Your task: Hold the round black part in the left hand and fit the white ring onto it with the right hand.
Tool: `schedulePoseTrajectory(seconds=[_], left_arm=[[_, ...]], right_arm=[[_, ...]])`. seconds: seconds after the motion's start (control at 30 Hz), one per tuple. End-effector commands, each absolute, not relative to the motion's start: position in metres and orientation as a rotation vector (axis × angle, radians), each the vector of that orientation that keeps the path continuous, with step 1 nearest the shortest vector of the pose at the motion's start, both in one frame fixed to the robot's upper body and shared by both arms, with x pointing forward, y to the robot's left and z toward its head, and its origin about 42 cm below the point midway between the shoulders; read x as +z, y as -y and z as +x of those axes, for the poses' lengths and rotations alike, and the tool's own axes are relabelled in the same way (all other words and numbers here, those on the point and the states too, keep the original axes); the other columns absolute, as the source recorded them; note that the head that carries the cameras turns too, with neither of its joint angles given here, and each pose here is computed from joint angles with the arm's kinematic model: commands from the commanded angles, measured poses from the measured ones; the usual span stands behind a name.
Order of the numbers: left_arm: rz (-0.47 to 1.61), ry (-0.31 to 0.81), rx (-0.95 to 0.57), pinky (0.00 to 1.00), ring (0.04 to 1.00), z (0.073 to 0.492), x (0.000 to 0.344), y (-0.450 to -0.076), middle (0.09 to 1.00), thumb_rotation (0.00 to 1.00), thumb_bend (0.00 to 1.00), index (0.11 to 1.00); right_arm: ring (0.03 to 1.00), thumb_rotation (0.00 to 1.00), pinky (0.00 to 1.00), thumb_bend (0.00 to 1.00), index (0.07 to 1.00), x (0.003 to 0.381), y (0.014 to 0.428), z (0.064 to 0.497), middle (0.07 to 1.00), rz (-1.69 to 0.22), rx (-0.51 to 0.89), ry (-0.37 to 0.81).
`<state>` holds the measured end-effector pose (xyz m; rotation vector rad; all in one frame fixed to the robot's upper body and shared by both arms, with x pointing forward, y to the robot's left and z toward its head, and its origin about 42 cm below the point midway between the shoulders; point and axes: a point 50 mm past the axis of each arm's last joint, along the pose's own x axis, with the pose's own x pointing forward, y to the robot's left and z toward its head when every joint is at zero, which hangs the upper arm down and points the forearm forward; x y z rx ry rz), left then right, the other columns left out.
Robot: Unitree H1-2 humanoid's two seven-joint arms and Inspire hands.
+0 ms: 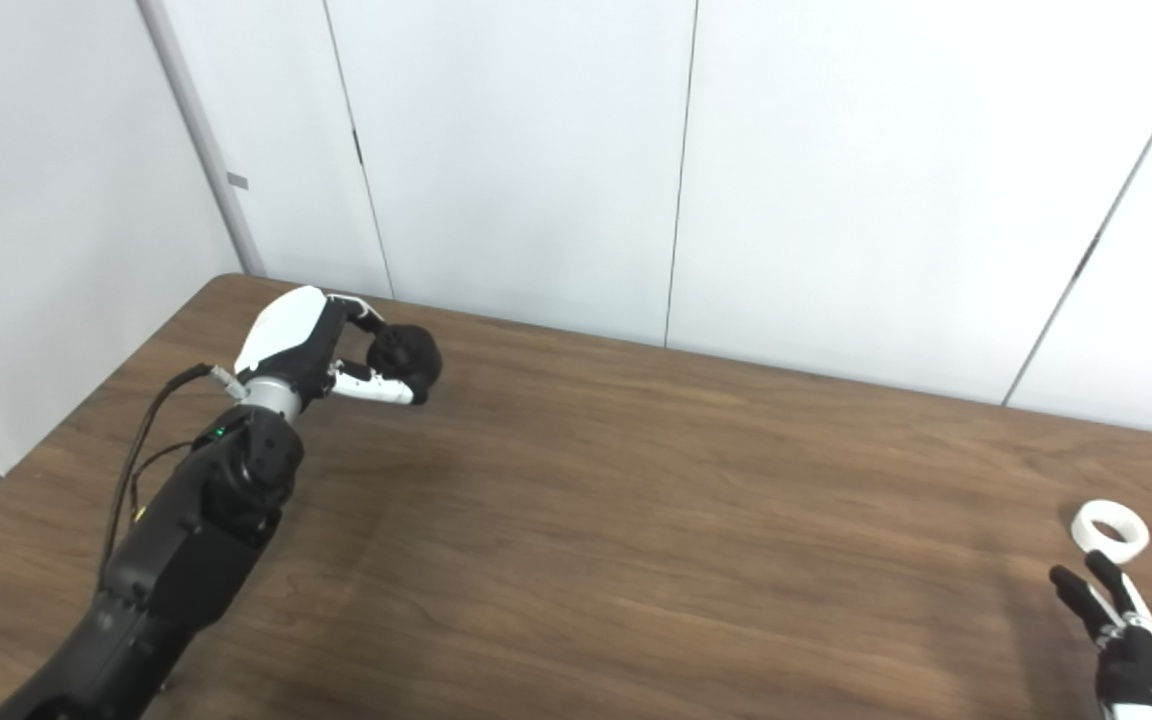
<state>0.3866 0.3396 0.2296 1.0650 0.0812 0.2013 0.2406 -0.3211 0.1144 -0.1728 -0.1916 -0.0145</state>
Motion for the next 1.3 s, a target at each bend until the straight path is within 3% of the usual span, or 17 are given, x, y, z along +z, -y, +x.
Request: schedulePoseTrajectory(seconds=[0.0,0.07,0.2,0.37,0.53,0.77,1.17,1.27], left_arm=[[1.072,-0.02,0.225,0.88,0.854,0.383,0.251,-0.334,0.752,0.05,0.52,0.481],[1.059,-0.011,0.211,0.83,0.851,0.376,0.253,-0.327,0.752,0.05,0.52,0.481],[1.041,0.025,0.172,0.82,0.869,0.357,0.254,-0.308,0.769,0.05,0.52,0.482],[1.056,0.075,0.098,0.85,0.875,0.339,0.254,-0.288,0.776,0.05,0.52,0.483],[1.113,0.13,0.026,0.99,0.885,0.319,0.252,-0.268,0.766,0.05,0.52,0.482],[1.203,0.179,-0.065,1.0,0.87,0.294,0.245,-0.246,0.762,0.05,0.52,0.482],[1.194,0.257,-0.179,0.99,0.846,0.276,0.224,-0.216,0.747,0.05,0.52,0.482],[1.175,0.246,-0.204,1.0,0.851,0.273,0.215,-0.209,0.751,0.05,0.52,0.482]], right_arm=[[0.915,0.96,1.0,0.65,0.933,0.079,0.305,0.218,0.879,-0.114,-0.03,0.068],[0.919,0.97,1.0,0.66,0.933,0.078,0.304,0.218,0.878,-0.12,-0.031,0.065],[0.916,0.96,1.0,0.66,0.936,0.079,0.303,0.219,0.879,-0.118,-0.031,0.068],[0.905,0.96,0.99,0.66,0.926,0.08,0.299,0.221,0.87,-0.133,-0.03,0.075],[0.908,0.98,0.99,0.65,0.932,0.081,0.292,0.223,0.876,-0.132,-0.025,0.08],[0.924,0.98,1.0,0.67,0.939,0.088,0.275,0.227,0.879,-0.129,-0.024,0.083],[0.937,1.0,1.0,0.58,0.947,0.098,0.242,0.233,0.888,-0.109,-0.024,0.082],[0.938,1.0,1.0,0.59,0.951,0.101,0.237,0.235,0.893,-0.12,-0.022,0.09]])
